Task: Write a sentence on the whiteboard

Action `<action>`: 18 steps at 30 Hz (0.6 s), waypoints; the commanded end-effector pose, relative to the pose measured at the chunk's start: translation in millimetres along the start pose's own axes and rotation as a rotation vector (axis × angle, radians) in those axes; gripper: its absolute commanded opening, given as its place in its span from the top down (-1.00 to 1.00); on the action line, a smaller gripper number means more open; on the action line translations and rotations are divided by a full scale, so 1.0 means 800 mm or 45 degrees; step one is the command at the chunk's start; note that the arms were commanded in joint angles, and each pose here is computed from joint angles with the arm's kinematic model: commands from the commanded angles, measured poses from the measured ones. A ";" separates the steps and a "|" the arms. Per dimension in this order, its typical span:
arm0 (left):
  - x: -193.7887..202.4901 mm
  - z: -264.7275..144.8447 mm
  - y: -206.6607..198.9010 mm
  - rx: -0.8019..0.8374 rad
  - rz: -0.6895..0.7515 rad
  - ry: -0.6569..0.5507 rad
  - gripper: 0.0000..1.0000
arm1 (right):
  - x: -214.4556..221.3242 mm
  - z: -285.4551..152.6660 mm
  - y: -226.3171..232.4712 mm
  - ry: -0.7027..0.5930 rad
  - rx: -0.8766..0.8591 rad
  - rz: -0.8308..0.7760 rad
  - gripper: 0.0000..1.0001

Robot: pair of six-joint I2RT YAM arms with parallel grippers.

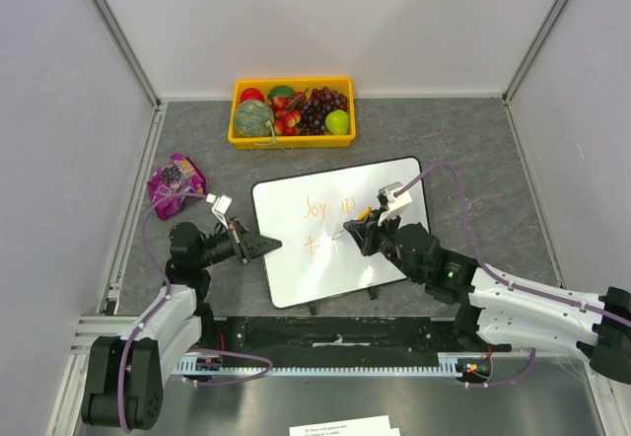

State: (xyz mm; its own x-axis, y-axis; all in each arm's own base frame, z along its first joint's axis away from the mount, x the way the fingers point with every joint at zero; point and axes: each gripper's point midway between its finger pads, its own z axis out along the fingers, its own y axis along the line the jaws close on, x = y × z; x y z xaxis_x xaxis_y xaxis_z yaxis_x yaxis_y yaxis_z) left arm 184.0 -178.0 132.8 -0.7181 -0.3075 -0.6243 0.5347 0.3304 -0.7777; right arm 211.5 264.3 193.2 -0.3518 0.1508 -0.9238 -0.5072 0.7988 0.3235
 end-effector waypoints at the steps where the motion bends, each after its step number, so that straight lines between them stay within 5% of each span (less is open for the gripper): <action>1: 0.008 -0.002 0.008 0.002 0.116 0.008 0.96 | -0.007 0.004 -0.006 -0.003 0.042 -0.038 1.00; 18: 0.008 -0.001 0.008 0.001 0.114 0.007 0.96 | 0.048 -0.009 -0.016 0.159 0.005 -0.053 1.00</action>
State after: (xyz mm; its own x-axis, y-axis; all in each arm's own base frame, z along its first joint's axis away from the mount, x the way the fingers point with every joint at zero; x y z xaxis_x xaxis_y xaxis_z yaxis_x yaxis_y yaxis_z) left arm 184.0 -177.9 132.7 -0.7184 -0.3078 -0.6238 0.5340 0.3307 -0.7781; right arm 204.1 268.1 186.0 -0.3792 0.1288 -0.9163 -0.5384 0.7747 0.3317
